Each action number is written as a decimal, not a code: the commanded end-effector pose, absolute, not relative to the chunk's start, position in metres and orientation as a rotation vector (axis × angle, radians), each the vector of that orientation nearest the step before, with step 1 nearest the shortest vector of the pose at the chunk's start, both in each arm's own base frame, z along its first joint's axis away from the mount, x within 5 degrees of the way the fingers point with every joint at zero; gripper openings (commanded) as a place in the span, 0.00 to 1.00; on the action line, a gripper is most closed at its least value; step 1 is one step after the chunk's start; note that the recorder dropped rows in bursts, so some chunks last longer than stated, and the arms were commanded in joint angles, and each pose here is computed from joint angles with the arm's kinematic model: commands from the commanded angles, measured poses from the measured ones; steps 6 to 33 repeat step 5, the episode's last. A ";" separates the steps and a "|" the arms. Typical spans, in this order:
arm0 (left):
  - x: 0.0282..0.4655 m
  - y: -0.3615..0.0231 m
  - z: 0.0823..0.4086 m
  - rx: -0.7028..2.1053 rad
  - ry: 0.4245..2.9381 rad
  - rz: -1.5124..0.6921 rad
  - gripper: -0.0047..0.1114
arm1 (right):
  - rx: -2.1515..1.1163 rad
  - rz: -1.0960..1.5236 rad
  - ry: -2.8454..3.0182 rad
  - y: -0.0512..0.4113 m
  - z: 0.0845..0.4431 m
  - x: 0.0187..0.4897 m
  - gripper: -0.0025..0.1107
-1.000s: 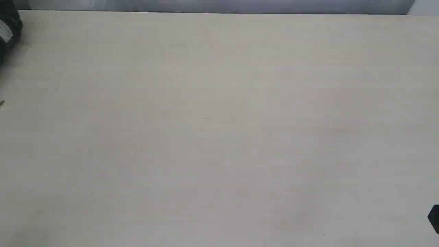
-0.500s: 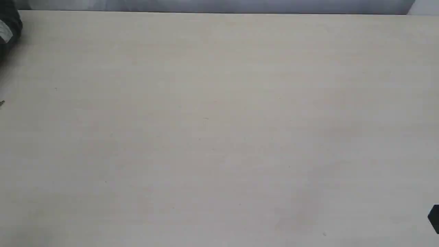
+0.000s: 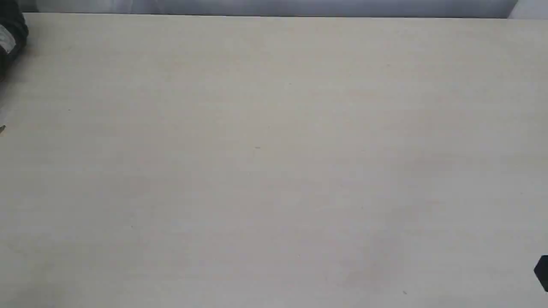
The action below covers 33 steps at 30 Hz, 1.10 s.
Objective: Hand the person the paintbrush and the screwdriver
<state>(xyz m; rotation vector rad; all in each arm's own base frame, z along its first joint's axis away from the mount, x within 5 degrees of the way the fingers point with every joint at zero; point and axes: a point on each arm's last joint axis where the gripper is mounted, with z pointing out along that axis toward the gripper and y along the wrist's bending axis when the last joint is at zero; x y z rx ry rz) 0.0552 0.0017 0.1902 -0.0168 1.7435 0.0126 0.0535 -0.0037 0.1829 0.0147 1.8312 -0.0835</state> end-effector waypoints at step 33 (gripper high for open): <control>0.055 0.001 0.191 -0.017 1.733 0.003 0.04 | 0.011 -0.095 1.831 -0.004 0.182 0.053 0.06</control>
